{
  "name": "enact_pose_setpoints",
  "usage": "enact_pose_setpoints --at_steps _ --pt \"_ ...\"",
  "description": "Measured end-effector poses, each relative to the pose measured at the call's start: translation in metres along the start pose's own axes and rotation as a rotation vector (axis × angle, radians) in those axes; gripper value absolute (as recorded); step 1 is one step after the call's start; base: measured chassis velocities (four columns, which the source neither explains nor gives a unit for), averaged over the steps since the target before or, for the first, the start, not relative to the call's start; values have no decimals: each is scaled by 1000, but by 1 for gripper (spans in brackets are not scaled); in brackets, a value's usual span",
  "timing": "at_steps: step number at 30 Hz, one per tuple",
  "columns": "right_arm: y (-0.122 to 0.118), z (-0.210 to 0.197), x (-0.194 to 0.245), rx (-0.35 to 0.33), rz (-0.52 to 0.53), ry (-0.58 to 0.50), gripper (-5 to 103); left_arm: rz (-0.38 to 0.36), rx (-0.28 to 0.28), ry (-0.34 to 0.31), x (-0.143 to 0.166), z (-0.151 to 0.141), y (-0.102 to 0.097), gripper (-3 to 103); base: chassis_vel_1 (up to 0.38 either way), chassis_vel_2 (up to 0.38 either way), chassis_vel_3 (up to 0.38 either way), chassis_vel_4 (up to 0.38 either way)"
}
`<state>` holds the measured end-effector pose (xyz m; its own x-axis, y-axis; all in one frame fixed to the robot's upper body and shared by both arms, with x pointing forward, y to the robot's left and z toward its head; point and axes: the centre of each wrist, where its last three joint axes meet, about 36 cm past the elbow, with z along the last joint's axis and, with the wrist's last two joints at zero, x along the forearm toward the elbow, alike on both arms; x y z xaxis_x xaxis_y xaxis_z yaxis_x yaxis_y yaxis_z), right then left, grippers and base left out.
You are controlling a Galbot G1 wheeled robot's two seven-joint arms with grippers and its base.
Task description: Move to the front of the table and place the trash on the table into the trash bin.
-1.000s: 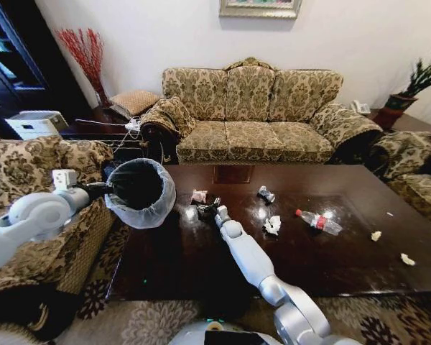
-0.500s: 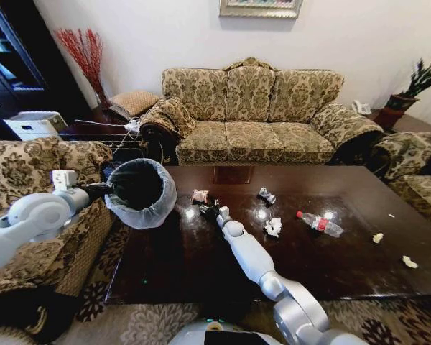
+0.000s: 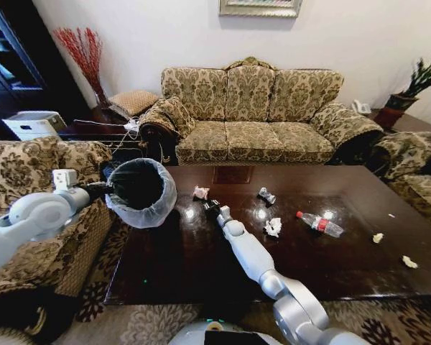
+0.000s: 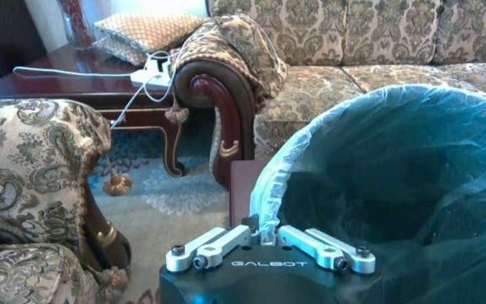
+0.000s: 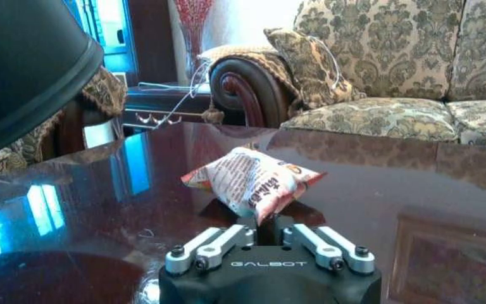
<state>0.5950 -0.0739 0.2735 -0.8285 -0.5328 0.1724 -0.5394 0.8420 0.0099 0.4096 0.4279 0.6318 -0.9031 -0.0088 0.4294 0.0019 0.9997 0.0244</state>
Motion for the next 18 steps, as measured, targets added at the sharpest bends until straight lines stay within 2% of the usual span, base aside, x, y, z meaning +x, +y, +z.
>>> enact_pose_setpoints --at_steps 1,3,4,15,18 --pt "0 0 0 0 0 0 4 0 1 0 0 0 0 0 0 0 0 0" --pt "0 0 0 0 0 -1 4 1 1 0 0 0 0 0 0 0 0 0" --pt "0 -1 0 0 0 -2 1 1 2 0 0 1 0 0 0 0 0 0" --pt "9 -1 5 -7 -7 -21 0 -1 6 0 1 1 0 0 0 0 0 0" --pt "20 -9 8 -3 -13 -57 0 -2 7 -1 1 1 1 0 0 0 0 0"
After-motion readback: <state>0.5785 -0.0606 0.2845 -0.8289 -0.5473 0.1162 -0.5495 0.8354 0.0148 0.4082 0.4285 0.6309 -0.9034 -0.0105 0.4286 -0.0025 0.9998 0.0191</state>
